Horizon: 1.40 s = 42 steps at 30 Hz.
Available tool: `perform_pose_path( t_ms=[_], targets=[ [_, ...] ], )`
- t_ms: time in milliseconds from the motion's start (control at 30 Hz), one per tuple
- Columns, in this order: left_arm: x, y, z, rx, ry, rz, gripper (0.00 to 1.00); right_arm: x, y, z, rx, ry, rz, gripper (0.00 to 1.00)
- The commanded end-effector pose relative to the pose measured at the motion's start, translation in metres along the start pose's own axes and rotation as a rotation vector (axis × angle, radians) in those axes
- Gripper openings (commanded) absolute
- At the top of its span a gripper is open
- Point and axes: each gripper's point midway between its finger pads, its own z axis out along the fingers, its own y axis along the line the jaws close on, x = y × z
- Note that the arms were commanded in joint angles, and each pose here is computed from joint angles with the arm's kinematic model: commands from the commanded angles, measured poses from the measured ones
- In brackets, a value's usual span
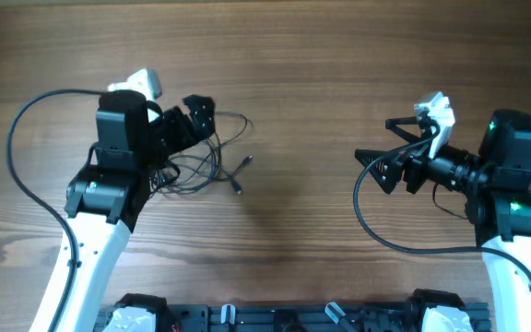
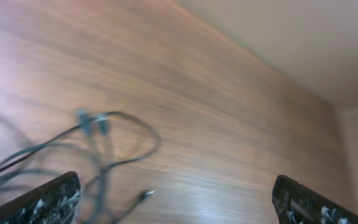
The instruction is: Untangle cables
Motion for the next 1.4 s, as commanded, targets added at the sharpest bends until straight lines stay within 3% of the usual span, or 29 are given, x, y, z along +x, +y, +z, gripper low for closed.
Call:
perform_pose_path(
  t_ms=[0,233,367,433,533,567,600,700,800,833,933,1000,1100,1233,1300,1367],
  targets=[
    [-0.008,0.070,-0.013,-0.388,-0.094,0.004,1.00,0.001,0.000,0.001,-0.008,0.001,0.010,1.00],
    [0.034,0.129,0.021,-0.623,0.188,0.283,1.00,0.003,-0.009,0.001,0.047,0.014,0.039,1.00],
    [0.060,0.167,0.043,-0.763,0.318,0.308,1.00,0.004,-0.009,0.001,0.046,0.016,0.038,1.00],
    [0.070,0.176,0.050,-0.783,0.364,0.311,0.95,0.004,-0.009,0.001,0.047,0.017,0.038,1.00],
    [0.088,0.189,0.060,-0.805,0.439,0.311,0.76,0.007,-0.013,0.000,0.070,0.030,0.049,1.00],
    [0.092,0.189,0.063,-0.795,0.452,0.306,0.53,0.008,-0.013,0.000,0.069,0.033,0.053,1.00],
    [0.094,0.185,0.068,-0.760,0.458,0.292,0.04,0.008,-0.013,0.000,0.069,0.034,0.054,1.00],
    [0.108,0.149,0.093,-0.513,0.489,0.213,0.04,0.008,-0.012,0.000,0.068,0.034,0.055,1.00],
    [0.102,0.080,0.111,-0.146,0.462,0.154,0.04,0.002,0.000,0.000,0.003,0.007,0.079,1.00],
    [0.079,0.028,0.103,0.091,0.379,0.170,0.04,-0.012,0.023,-0.005,-0.104,-0.050,0.044,0.99],
    [0.030,-0.060,0.051,0.446,0.194,0.234,0.04,-0.021,0.033,-0.013,-0.104,-0.083,0.046,0.99],
    [-0.011,-0.105,-0.001,0.590,0.013,0.241,0.04,-0.025,0.040,-0.019,-0.103,-0.100,0.028,0.99],
    [-0.039,-0.142,-0.060,0.722,-0.156,0.282,0.04,-0.026,0.043,-0.020,-0.103,-0.105,0.022,0.99],
    [-0.043,-0.179,-0.118,0.864,-0.272,0.340,0.04,-0.023,0.042,-0.020,-0.103,-0.095,0.043,0.99],
    [-0.042,-0.178,-0.121,0.856,-0.278,0.349,0.05,-0.023,0.041,-0.020,-0.097,-0.095,0.039,0.99],
    [-0.044,-0.159,-0.097,0.733,-0.254,0.271,0.13,-0.022,0.035,-0.019,-0.062,-0.090,0.044,0.99]
  ],
)
